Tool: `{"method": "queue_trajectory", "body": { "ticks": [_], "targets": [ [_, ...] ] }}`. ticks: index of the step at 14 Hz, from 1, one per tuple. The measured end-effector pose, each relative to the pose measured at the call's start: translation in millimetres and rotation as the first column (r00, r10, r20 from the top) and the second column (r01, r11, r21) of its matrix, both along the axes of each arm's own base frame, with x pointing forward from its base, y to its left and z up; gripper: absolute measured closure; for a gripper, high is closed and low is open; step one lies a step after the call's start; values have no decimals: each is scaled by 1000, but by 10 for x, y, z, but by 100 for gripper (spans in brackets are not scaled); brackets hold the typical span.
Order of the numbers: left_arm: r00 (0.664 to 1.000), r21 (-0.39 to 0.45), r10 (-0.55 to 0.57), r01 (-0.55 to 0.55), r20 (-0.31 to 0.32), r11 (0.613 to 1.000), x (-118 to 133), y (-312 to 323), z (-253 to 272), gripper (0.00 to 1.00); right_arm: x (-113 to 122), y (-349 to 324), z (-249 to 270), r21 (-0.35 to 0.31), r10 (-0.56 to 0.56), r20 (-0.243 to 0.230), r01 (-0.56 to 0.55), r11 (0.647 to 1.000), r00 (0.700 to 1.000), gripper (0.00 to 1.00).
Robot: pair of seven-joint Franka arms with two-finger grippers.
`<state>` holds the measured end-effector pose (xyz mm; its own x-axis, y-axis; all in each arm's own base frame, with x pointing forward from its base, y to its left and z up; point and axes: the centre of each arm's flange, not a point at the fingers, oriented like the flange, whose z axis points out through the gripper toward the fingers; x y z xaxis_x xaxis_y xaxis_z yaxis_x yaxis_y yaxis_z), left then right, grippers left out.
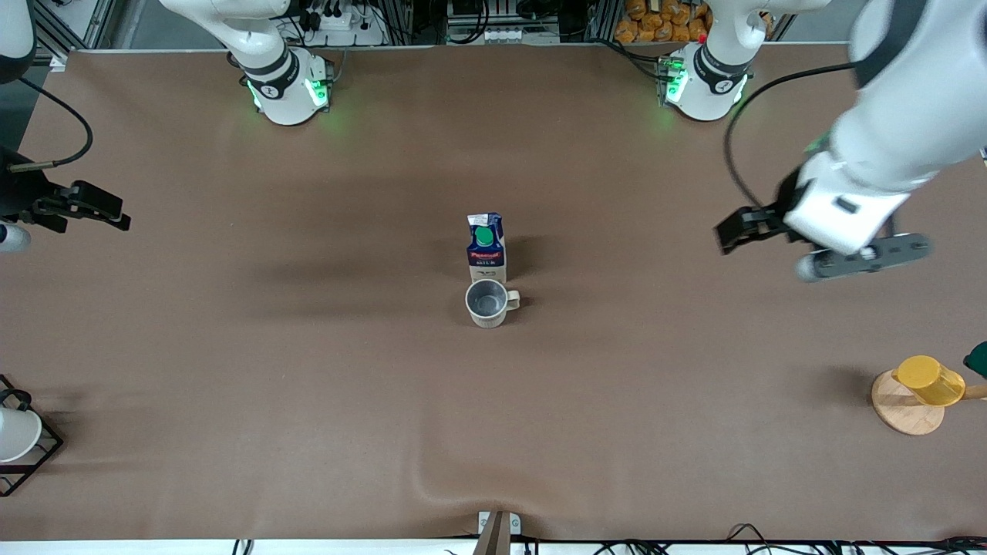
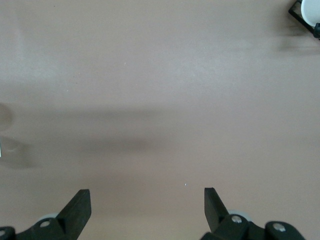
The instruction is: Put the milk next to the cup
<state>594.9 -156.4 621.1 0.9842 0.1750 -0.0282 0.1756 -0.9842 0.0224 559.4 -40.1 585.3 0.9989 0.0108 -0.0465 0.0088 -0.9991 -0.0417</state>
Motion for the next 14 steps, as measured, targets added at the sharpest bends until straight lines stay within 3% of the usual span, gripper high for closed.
{"method": "queue_trajectory", "body": {
  "ticks": [14],
  "targets": [
    [993, 31, -117, 117, -3, 993, -491, 1290, 425, 0, 12, 98, -19, 5, 16, -5, -16, 1000, 1000, 0]
  ]
}}
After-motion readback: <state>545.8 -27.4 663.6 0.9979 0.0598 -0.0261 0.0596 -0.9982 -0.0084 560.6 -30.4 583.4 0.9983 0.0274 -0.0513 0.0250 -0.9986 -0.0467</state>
